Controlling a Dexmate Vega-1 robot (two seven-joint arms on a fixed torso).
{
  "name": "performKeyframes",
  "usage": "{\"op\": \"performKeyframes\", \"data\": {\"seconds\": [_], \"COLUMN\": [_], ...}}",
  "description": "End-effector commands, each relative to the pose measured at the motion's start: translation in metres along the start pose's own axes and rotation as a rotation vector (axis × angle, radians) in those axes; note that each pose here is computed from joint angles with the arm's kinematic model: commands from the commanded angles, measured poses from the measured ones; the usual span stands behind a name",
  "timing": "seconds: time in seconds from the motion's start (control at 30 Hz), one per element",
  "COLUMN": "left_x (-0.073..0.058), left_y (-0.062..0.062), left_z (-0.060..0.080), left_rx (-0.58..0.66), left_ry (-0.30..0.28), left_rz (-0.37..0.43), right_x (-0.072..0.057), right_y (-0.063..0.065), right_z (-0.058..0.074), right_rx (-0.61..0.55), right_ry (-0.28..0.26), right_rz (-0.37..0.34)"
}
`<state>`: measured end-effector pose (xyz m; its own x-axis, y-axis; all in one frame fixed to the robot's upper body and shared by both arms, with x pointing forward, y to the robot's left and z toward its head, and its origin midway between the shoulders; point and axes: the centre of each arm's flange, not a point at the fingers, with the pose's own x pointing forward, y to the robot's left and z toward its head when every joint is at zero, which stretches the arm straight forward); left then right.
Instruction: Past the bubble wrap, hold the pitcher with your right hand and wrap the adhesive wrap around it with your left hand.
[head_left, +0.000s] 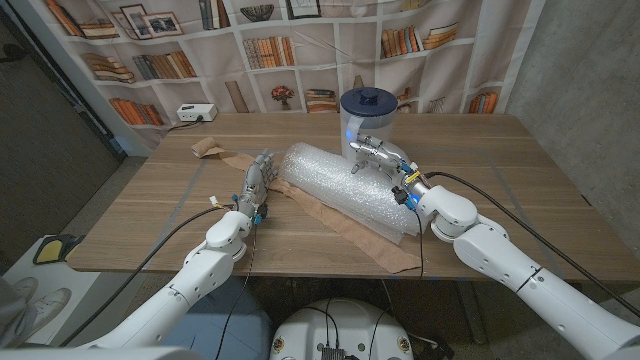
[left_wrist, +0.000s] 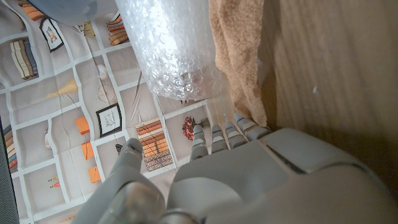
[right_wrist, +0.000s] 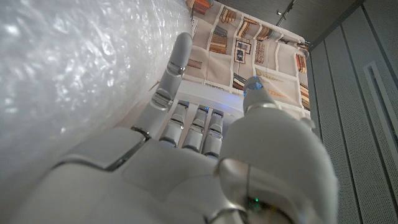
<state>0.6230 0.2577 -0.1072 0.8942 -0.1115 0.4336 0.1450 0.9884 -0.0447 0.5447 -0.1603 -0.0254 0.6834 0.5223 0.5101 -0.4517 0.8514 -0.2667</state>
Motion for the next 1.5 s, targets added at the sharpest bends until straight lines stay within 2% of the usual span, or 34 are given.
{"op": "performKeyframes", "data": {"seconds": [0.03, 1.1, 1.5], "left_x": [-0.002, 0.001, 0.001], "left_y": [0.002, 0.004, 0.003], "left_z": [0.000, 0.001, -0.002], "left_rx": [-0.004, -0.004, -0.011], "left_ry": [-0.004, -0.007, -0.005], "left_rz": [0.005, 0.001, 0.002], "right_x": [0.007, 0.022, 0.018], "right_y": [0.007, 0.015, 0.015], "right_z": [0.003, 0.008, 0.007], "right_rx": [0.000, -0.011, 0.006], "right_ry": [-0.008, -0.010, 0.010], "right_rz": [0.022, 0.054, 0.007]}}
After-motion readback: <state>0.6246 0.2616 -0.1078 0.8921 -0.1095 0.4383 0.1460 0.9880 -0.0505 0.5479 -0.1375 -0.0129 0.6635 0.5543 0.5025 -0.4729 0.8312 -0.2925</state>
